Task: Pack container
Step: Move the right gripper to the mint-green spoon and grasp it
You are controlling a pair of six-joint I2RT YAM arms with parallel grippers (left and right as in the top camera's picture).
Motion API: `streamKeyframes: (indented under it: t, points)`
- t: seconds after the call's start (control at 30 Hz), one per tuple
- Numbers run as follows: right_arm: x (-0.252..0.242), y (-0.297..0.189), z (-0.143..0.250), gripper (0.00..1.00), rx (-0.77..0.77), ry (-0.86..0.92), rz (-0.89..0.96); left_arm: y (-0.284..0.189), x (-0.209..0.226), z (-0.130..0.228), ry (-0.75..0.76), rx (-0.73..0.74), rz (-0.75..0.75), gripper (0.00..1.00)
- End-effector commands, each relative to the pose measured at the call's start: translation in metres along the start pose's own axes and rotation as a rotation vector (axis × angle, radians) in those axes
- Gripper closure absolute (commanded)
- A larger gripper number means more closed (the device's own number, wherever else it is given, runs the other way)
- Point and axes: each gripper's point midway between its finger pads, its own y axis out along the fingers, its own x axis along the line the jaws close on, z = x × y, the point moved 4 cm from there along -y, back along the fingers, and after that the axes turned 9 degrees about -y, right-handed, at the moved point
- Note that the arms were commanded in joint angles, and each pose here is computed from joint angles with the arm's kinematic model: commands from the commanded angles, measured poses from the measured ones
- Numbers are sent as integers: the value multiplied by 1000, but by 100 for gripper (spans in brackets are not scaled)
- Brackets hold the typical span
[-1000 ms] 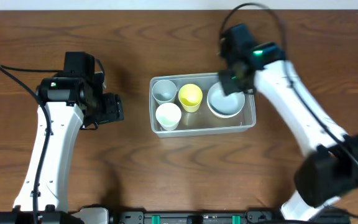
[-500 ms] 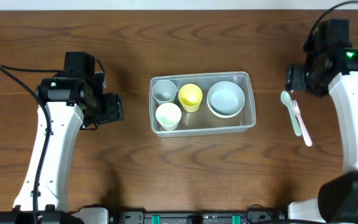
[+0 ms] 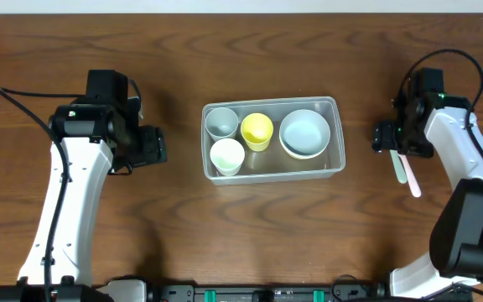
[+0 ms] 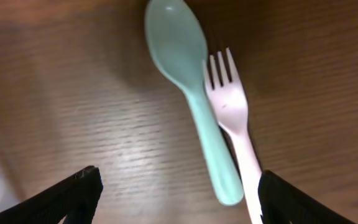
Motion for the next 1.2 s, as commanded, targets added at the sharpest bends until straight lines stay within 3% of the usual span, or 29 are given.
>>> streamKeyframes:
  t: [0.0,0.2,1.0,1.1,1.17]
  points:
    - [-1,16,7,18,33,5,-30,-2,-2,1,15,-3,12,23]
    - [11,31,8,17,62,-17,-115,-2,-2,1,15,-3,12,23]
    - [11,63,10,14,117,-14,-115,-2,-2,1,15,-3,12,23]
    - [10,63,6,20,97,-14,-113,-2,-2,1,15,-3,12,23]
    - [10,64,1,33,73,-14,-109,-2,-2,1,15,-2,12,23]
